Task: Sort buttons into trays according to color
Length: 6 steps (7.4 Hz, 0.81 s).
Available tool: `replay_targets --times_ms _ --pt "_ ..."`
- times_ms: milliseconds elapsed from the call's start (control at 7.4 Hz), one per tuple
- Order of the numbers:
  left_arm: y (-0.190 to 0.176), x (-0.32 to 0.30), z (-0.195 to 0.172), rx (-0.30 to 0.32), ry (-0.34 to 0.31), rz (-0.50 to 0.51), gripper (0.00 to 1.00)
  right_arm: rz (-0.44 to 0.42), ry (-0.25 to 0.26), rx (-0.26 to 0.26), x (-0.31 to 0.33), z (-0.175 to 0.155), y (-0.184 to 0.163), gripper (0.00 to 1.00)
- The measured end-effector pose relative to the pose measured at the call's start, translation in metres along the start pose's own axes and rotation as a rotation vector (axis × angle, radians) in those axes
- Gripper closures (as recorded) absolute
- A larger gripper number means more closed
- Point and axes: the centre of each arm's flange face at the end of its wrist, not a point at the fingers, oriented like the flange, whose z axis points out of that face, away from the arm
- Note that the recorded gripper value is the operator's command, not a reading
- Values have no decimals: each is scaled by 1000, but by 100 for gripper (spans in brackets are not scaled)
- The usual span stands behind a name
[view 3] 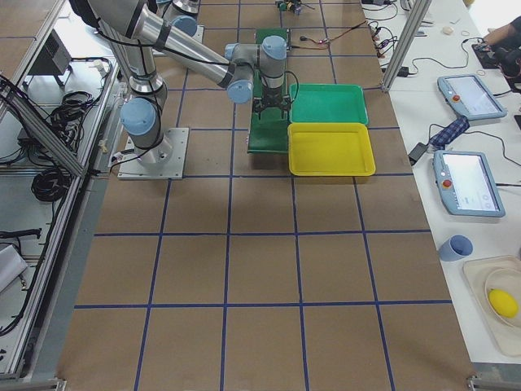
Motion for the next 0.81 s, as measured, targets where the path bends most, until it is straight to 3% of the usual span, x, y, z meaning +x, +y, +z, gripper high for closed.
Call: replay_targets --times_ms 405,811 --pt "-5 -10 27 -39 8 139 0 0 -6 -4 1 3 0 0" --pt "3 -16 51 -56 42 152 0 0 -7 -5 1 4 1 0"
